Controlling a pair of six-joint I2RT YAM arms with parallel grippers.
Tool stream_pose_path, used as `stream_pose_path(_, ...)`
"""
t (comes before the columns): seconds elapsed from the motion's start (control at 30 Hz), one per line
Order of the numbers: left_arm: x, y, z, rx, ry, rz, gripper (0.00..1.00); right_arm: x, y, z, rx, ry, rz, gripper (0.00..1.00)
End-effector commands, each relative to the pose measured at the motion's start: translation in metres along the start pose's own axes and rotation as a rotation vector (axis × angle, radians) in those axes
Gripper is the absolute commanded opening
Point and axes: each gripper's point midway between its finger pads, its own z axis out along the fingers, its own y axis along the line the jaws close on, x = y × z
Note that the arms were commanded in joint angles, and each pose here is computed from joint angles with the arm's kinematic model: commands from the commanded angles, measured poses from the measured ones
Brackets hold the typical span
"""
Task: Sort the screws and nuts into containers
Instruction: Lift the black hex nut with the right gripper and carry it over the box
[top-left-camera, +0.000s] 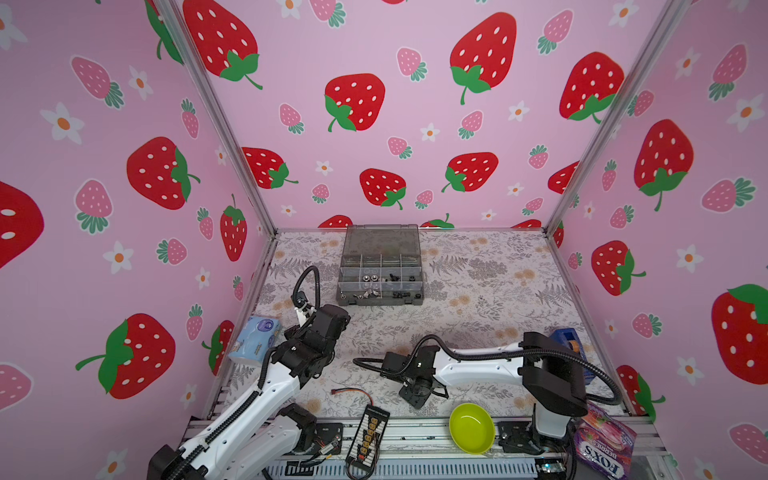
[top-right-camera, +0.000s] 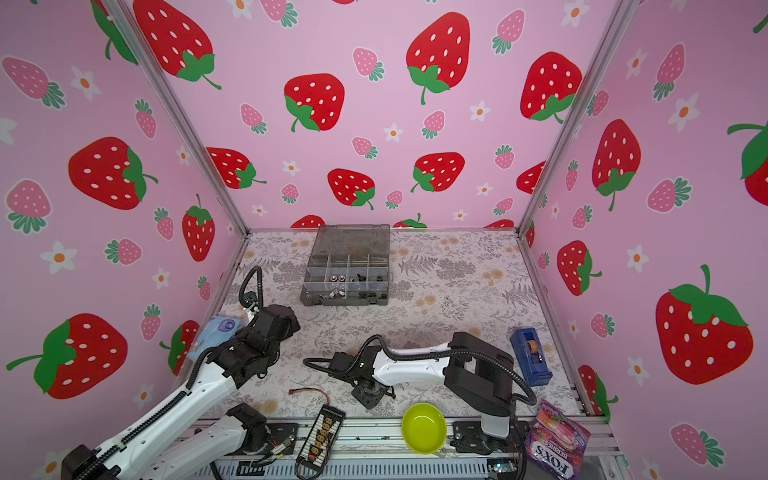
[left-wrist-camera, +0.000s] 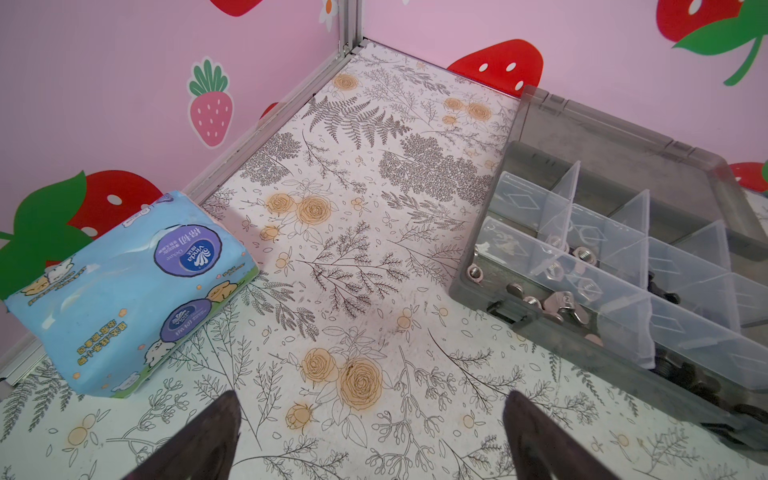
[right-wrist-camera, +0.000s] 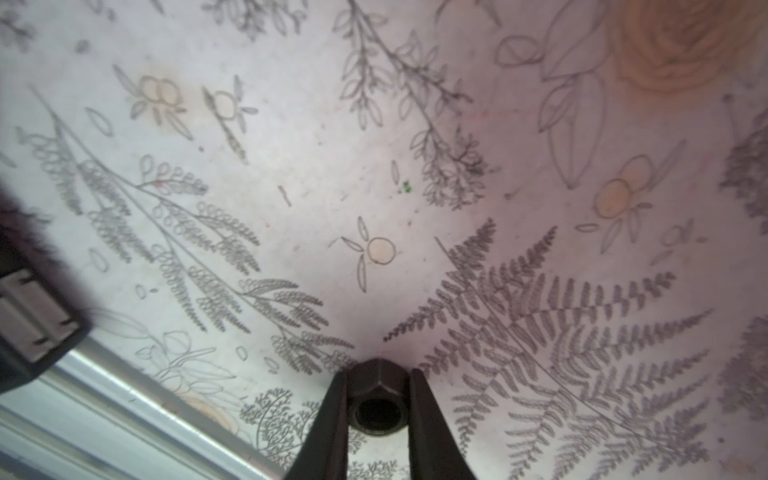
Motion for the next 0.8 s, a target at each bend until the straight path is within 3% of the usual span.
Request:
stream_pose_path(0.0,-0.012,0.002,-0.003,-0.014,-0.024,-0.030,0.99,0.000,-0.027,-0.009,0.084,-0.016,0.054,0.01)
stream_pose_path(0.43,-0.009,-0.002,-0.001,-0.001,-0.013,-0.030,0.99,-0.034,-0.117,-0.055,0.158,-0.228,0.366,0.00)
stream_pose_path(0.77,-0.006,-0.005,0.001,0.016,-0.004,-0.036,0.99,-0.086,-0.203,-0.137,0.211,-0.573,0.563,0.02)
